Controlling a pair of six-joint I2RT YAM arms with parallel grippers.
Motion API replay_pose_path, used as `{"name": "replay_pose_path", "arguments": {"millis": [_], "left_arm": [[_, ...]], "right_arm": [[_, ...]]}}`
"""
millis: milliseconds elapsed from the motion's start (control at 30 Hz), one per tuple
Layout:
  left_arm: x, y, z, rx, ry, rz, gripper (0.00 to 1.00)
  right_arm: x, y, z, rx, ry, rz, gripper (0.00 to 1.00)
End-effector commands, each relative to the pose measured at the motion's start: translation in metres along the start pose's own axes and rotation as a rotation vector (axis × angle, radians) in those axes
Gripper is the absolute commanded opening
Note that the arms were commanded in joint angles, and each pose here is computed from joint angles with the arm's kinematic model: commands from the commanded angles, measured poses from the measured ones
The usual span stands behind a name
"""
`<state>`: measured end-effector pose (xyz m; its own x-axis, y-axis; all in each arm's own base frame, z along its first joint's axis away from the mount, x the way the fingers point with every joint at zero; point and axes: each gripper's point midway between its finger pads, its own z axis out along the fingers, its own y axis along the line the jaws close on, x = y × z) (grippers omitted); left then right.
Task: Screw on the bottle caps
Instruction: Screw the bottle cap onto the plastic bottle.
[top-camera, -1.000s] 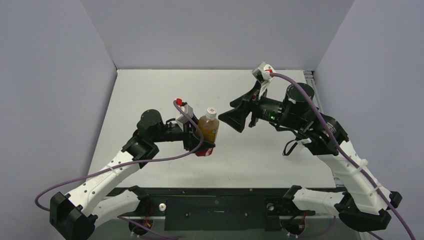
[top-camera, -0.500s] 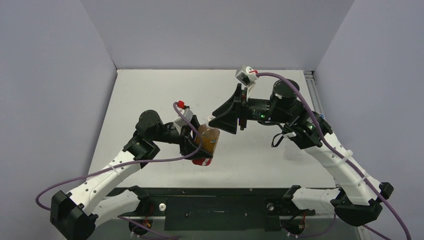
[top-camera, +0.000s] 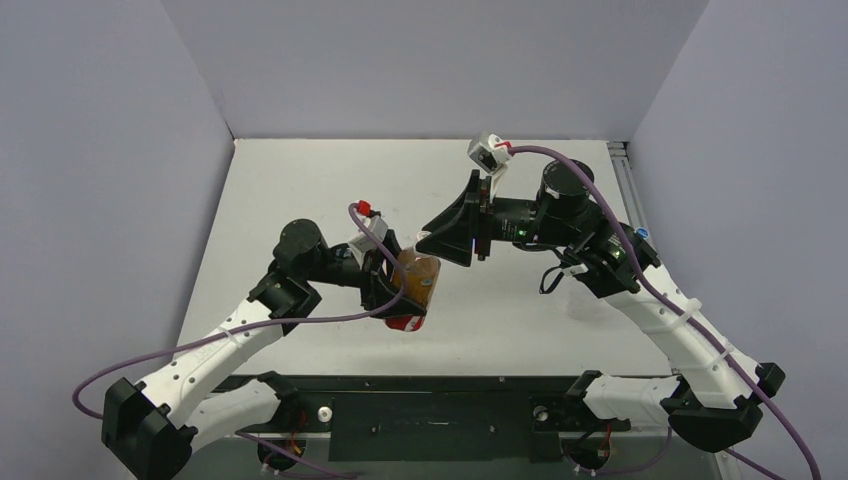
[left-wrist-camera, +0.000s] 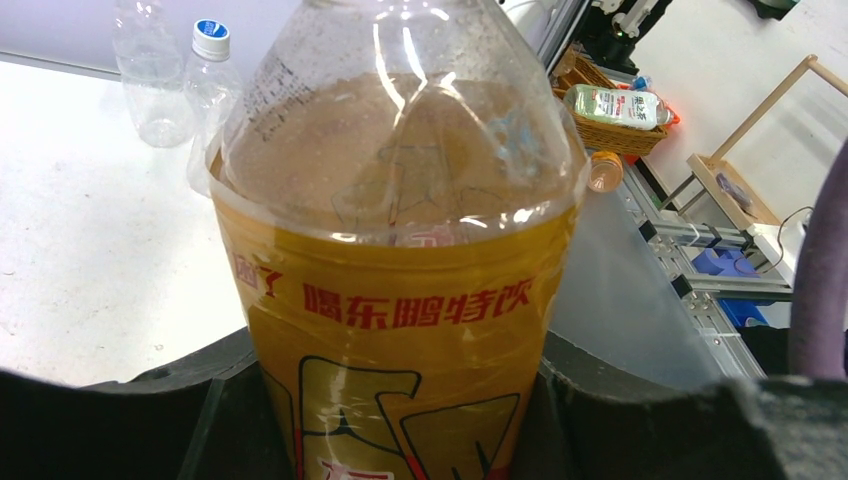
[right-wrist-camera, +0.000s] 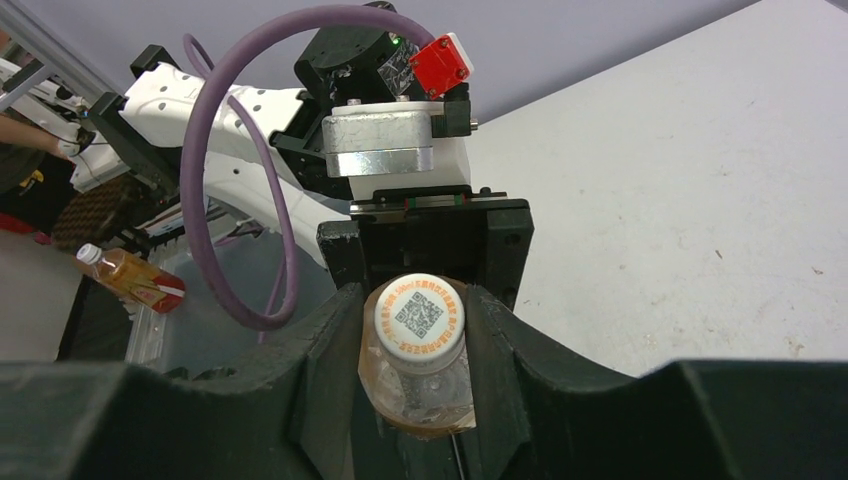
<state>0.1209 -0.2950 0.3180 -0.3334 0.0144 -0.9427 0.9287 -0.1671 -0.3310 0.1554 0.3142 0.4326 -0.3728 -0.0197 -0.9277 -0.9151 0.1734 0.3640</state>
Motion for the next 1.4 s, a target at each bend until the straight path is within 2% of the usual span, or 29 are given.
{"name": "replay_pose_path", "arguments": {"millis": [0, 200, 300, 400, 600, 767, 833, 900, 933, 1067, 1133, 1267, 1367], "left_arm": [[-0.012, -0.002, 0.000, 0.014, -0.029, 0.050, 0.00], [-0.017, 0.018, 0.001, -0.092, -0.048, 0.054, 0.00], [-0.031, 0.049, -0.004, -0.277, -0.094, 0.099, 0.00], [-0.047, 0.084, -0.017, -0.500, -0.157, 0.125, 0.00], [-0.072, 0.123, -0.036, -0.829, -0.257, 0.238, 0.00], [-0.085, 0.138, -0.039, -0.972, -0.316, 0.290, 0.00], [-0.085, 0.142, -0.037, -0.989, -0.318, 0.295, 0.00], [-0.081, 0.144, -0.033, -0.980, -0.299, 0.291, 0.00], [-0.078, 0.145, -0.033, -0.976, -0.287, 0.288, 0.00], [-0.056, 0.145, -0.030, -0.927, -0.232, 0.267, 0.00], [-0.044, 0.142, -0.027, -0.877, -0.204, 0.248, 0.00], [-0.030, 0.130, -0.025, -0.741, -0.171, 0.204, 0.00], [-0.025, 0.105, -0.017, -0.566, -0.151, 0.169, 0.00]], "right_arm": [[-0.009, 0.004, -0.004, 0.006, -0.040, -0.048, 0.34], [-0.009, -0.004, -0.003, 0.090, -0.036, -0.036, 0.16], [-0.004, -0.028, -0.004, 0.254, -0.015, -0.012, 0.07], [0.005, -0.044, -0.007, 0.409, 0.034, 0.021, 0.04], [0.010, -0.089, -0.009, 0.780, 0.045, 0.122, 0.00], [0.018, -0.111, 0.003, 0.960, 0.066, 0.176, 0.00], [0.017, -0.116, 0.008, 0.992, 0.052, 0.188, 0.08], [0.010, -0.115, 0.010, 0.990, 0.023, 0.188, 0.27], [0.004, -0.112, 0.007, 0.979, 0.001, 0.184, 0.42], [-0.029, -0.099, -0.006, 0.914, -0.103, 0.173, 0.71], [-0.043, -0.090, -0.015, 0.869, -0.154, 0.158, 0.79], [-0.051, -0.087, -0.024, 0.759, -0.219, 0.152, 0.83], [-0.049, -0.078, -0.024, 0.621, -0.213, 0.132, 0.84]]}}
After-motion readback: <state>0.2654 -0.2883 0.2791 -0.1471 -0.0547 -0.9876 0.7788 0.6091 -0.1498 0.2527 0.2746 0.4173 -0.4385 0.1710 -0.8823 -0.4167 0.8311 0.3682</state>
